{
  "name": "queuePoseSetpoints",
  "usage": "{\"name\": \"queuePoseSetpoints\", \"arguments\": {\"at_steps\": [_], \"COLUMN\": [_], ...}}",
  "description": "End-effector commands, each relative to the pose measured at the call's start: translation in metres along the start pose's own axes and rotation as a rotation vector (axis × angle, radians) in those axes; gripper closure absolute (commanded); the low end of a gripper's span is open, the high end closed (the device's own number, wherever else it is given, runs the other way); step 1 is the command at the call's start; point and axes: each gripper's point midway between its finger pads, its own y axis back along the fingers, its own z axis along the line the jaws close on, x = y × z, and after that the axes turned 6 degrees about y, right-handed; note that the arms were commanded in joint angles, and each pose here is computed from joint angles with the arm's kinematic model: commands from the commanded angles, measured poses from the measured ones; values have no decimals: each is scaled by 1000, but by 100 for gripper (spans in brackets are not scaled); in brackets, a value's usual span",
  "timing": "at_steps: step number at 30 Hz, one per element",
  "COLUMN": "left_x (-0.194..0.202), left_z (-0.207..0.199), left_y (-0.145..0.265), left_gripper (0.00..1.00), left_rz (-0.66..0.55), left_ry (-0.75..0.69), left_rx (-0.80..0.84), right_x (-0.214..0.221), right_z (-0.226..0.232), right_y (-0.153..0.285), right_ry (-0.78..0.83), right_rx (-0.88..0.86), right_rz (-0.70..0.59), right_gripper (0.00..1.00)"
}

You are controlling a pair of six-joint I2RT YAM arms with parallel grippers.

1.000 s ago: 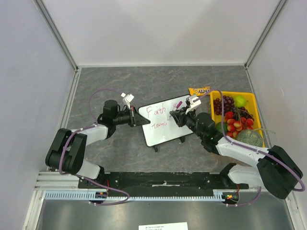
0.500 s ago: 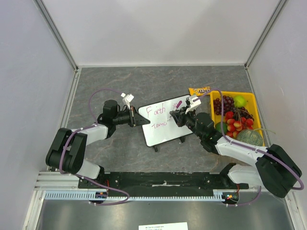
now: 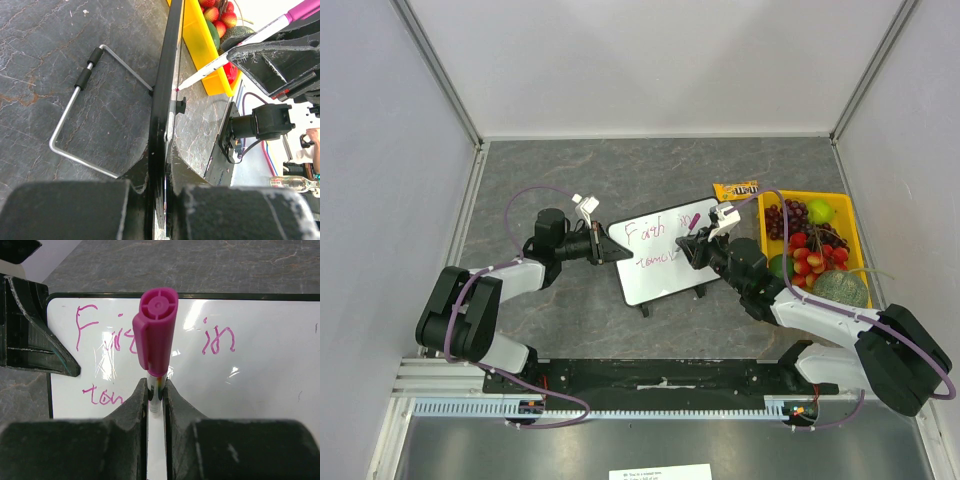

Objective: Write a sentence on the whiteboard
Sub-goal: Write on the whiteboard with the whiteboard.

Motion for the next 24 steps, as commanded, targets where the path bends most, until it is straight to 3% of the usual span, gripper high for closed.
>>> {"name": "queuePoseSetpoints", "arguments": {"at_steps": [1,24], "left_x": [10,12], "left_z": [62,61], "left_y": [8,7], "left_gripper": [98,98], "left_rz": [-25,-19], "left_ry": [-8,-7], "left_rx": [-247,-236], "right_x": [7,-38], "right_z": [-4,-1], "right_y": [2,-15], "right_ry": [0,-30], "right_rx": [21,45], "right_rz": [26,-95], "right_gripper": [100,100]}}
